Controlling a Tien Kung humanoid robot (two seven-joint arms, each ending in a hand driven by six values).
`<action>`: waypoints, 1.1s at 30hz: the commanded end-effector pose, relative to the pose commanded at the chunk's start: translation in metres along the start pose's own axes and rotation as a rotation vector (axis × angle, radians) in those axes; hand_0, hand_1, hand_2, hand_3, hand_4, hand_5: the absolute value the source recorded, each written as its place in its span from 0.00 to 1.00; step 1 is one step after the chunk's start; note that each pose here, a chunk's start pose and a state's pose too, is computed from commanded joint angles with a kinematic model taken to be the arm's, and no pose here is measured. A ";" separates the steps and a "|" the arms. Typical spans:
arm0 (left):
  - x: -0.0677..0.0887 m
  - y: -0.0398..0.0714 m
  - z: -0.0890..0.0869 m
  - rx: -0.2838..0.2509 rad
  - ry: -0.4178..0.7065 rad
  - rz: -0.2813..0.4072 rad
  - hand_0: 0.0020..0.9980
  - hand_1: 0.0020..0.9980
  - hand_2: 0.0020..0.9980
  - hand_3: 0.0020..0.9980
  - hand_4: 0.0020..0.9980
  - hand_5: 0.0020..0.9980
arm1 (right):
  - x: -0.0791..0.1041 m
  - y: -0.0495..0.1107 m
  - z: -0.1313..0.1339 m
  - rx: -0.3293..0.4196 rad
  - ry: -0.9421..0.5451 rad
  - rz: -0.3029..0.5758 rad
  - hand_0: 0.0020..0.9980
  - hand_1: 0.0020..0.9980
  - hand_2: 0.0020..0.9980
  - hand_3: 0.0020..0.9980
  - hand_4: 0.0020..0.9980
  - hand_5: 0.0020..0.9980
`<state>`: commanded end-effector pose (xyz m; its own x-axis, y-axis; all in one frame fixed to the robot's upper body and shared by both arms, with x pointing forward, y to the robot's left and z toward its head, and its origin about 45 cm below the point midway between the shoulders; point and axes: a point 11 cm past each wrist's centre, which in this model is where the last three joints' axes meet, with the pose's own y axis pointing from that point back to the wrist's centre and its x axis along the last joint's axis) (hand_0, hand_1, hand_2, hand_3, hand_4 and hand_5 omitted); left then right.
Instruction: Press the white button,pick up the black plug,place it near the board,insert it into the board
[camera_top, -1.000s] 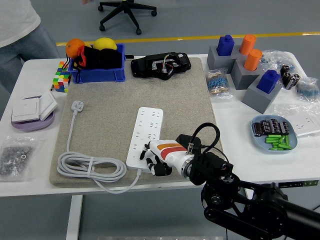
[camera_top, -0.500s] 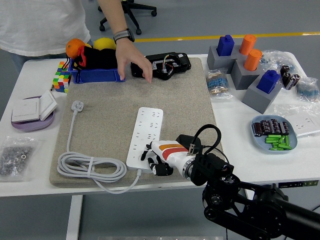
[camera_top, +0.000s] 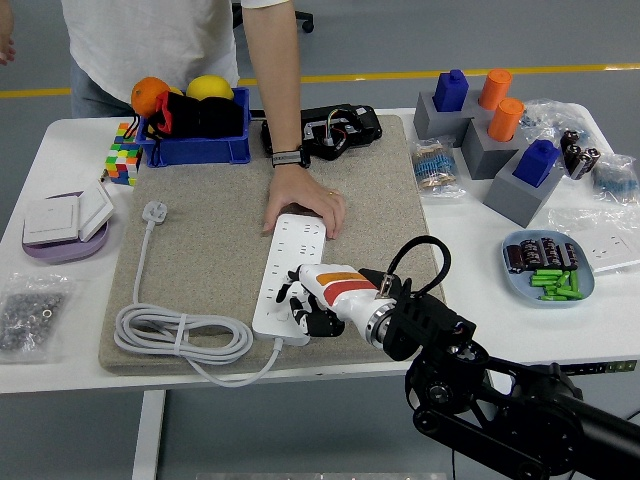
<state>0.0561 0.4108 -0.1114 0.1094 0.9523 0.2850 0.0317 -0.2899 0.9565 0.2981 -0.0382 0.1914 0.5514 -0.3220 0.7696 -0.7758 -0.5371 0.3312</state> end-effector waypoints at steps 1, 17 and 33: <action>0.000 0.000 0.000 0.000 -0.001 0.000 0.62 0.63 0.64 0.69 0.55 0.39 | 0.006 0.002 -0.004 0.015 -0.003 0.020 0.00 0.01 0.11 0.59 0.34 0.05; -0.001 0.000 0.003 -0.006 0.001 -0.001 0.62 0.63 0.64 0.69 0.55 0.39 | 0.052 0.012 0.044 0.022 -0.074 0.226 0.35 0.31 0.35 0.61 0.56 0.11; -0.005 0.000 0.001 -0.003 -0.007 -0.009 0.62 0.63 0.64 0.69 0.55 0.39 | 0.032 0.028 0.105 -0.112 -0.149 0.184 0.89 0.88 0.86 0.84 1.00 0.35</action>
<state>0.0569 0.4060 -0.1128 0.1164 0.9542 0.2755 0.0295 -0.2806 0.9594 0.3265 -0.1455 0.1684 0.4306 -0.5224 0.7360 -0.8917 -0.3720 0.2577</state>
